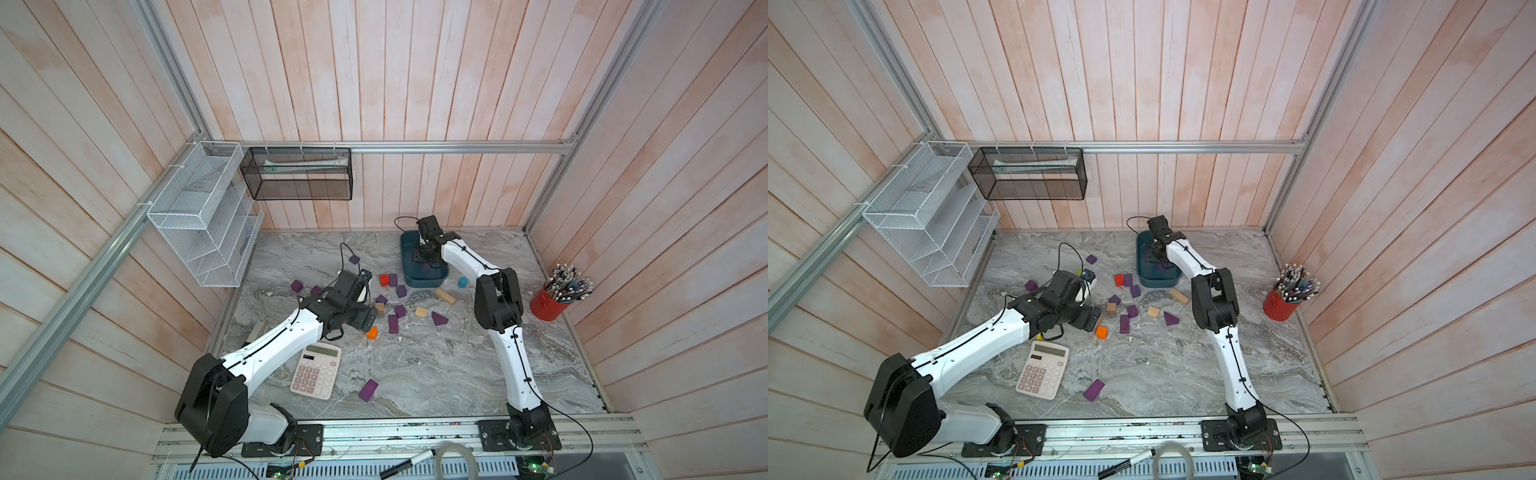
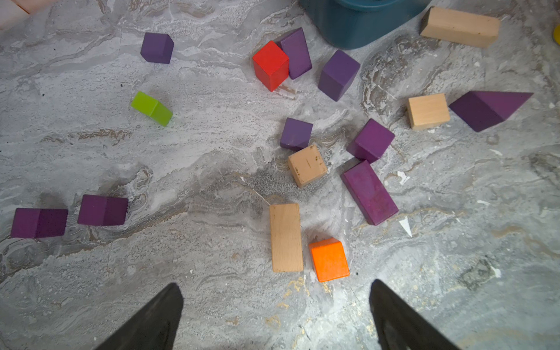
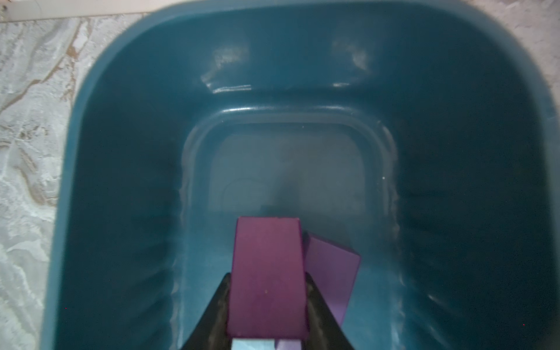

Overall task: Pick purple bricks into the storage bin
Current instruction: Place the building block in the storage box.

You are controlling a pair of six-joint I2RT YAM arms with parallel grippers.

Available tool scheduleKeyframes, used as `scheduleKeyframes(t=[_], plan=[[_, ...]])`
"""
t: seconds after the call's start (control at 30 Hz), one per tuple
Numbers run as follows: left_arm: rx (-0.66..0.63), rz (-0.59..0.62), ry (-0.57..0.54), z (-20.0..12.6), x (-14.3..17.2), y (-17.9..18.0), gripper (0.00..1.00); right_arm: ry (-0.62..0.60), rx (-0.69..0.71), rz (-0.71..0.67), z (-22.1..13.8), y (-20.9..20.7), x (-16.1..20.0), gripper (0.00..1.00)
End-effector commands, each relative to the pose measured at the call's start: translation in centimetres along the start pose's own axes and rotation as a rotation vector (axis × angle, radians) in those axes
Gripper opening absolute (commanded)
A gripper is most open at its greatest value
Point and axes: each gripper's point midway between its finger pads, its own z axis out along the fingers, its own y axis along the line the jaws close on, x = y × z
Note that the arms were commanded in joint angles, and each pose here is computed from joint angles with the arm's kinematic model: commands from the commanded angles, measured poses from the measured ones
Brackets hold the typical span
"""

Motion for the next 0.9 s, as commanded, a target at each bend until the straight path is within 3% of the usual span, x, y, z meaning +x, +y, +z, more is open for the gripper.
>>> scheduleKeyframes(t=[0.0, 0.13, 0.37, 0.5, 0.87], plan=[[-0.008, 0.013, -0.002, 0.0, -0.6, 0.0, 0.97, 0.028, 0.009, 0.003, 0.8, -0.1, 0.7, 0.28], [-0.012, 0.014, 0.0, 0.0, -0.5, 0.1, 0.97, 0.039, 0.01, 0.003, 1.1, -0.1, 1.1, 0.31], [-0.018, 0.016, 0.004, 0.1, -0.5, 0.1, 0.97, 0.041, -0.026, 0.001, 0.8, 0.7, 0.8, 0.48], [-0.024, 0.016, 0.004, 0.1, -0.5, 0.3, 0.97, 0.018, -0.049, 0.003, -0.4, 1.2, -0.5, 0.51], [-0.053, -0.07, -0.081, -1.6, -2.2, 2.8, 0.97, -0.169, -0.104, -0.013, -10.3, 2.6, -7.1, 0.57]])
